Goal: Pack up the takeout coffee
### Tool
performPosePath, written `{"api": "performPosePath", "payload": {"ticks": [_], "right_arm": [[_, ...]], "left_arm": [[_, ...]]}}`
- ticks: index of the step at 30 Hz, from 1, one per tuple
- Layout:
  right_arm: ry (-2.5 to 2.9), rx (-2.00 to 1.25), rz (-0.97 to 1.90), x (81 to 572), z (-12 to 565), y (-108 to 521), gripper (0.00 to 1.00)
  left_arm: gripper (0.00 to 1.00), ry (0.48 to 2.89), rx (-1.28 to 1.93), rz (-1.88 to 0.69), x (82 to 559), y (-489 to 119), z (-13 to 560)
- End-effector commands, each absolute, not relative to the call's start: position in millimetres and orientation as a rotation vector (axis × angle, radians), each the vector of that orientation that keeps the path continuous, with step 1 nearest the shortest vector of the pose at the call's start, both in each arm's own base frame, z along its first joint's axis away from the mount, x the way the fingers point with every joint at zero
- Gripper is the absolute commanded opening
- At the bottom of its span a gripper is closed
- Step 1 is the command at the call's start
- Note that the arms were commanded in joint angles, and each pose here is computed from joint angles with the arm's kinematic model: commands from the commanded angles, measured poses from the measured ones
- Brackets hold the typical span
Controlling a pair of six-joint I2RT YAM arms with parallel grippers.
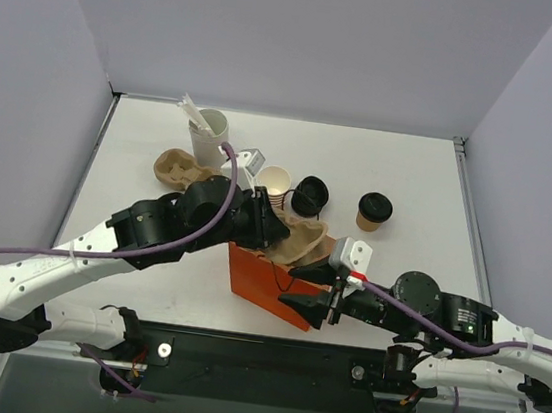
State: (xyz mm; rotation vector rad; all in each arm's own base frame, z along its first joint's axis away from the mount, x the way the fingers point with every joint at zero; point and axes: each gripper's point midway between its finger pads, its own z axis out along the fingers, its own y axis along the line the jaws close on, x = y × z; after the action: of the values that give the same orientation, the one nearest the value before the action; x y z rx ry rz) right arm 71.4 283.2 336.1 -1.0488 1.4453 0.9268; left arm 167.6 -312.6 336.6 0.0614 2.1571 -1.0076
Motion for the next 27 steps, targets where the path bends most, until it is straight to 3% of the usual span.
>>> {"api": "performPosePath", "payload": {"ticks": [1,11,21,27], "right_arm": [[1.42,-0.968,1.017,65,354,273,0.46],[1.518,-0.678,0.996,89,362,232,0.45],[1.696,-0.15,0.701,145,339,151,0.45],[1.777,-0.01,0.559,156,323,130,0.44]], "left_arm": [[0.24,2.154,0.17,-0.95,169,-318,337],[0.24,2.168,0.237,-0.838,177,-318,323],[0.24,2.12,0.239,-0.836,182,-321,332],[0.24,2.126,0.23,-0.774,187,-315,327]]}}
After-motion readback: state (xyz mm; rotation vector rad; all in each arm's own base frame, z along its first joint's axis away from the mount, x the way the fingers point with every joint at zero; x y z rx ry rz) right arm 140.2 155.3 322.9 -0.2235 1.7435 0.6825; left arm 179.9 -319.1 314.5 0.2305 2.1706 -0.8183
